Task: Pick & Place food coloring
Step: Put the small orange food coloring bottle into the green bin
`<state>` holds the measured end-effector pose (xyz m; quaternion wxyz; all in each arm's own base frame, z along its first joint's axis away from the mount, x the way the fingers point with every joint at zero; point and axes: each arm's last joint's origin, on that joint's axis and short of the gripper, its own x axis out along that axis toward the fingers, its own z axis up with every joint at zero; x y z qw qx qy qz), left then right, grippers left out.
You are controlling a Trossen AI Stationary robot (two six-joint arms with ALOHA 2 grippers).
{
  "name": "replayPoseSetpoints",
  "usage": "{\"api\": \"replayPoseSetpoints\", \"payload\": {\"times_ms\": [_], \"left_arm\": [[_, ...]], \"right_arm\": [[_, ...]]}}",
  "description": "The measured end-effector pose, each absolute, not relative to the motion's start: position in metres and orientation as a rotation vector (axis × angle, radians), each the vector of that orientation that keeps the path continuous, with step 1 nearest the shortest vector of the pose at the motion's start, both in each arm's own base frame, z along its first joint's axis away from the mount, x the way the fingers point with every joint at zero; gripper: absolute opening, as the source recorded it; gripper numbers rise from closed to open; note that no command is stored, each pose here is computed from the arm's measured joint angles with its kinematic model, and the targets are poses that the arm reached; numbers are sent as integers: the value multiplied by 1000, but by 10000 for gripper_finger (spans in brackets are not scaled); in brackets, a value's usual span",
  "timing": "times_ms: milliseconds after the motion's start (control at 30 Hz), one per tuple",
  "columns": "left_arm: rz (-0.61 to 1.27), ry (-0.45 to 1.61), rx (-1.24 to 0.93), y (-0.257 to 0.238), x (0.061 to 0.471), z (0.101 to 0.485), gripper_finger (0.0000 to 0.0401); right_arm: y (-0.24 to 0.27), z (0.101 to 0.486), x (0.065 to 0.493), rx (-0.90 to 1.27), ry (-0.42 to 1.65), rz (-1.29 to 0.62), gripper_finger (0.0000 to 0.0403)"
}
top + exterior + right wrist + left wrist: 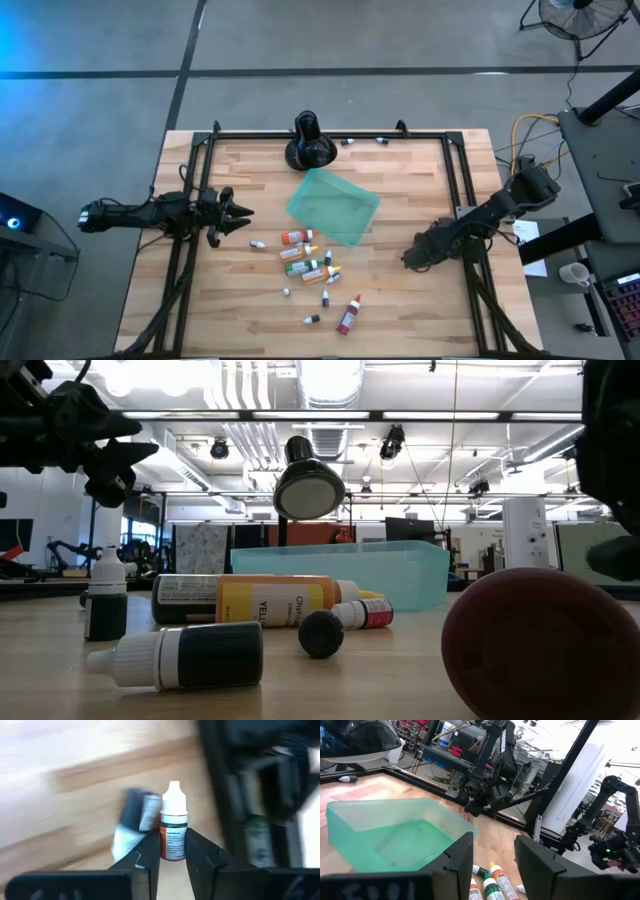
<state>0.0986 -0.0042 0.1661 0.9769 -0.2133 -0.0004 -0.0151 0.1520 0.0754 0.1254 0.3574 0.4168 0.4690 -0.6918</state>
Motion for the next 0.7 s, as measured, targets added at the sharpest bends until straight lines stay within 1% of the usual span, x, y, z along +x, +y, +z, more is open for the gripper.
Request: {"api": "replayPoseSetpoints", "payload": {"times_ms": [200,300,567,700], "left_arm": [[-30,-1,-430,-4,99,166,117],[-31,-1,-430,-4,99,166,117],[-30,-1,-430,-4,99,166,117],[-30,-1,-430,-4,99,166,117]], "right_arm": [[83,141,175,1061,1159,-1590,66],[87,155,190,1011,1110,-1449,66],[84,200,242,765,904,-1015,66],[66,216,268,704,846,-875,66]]}}
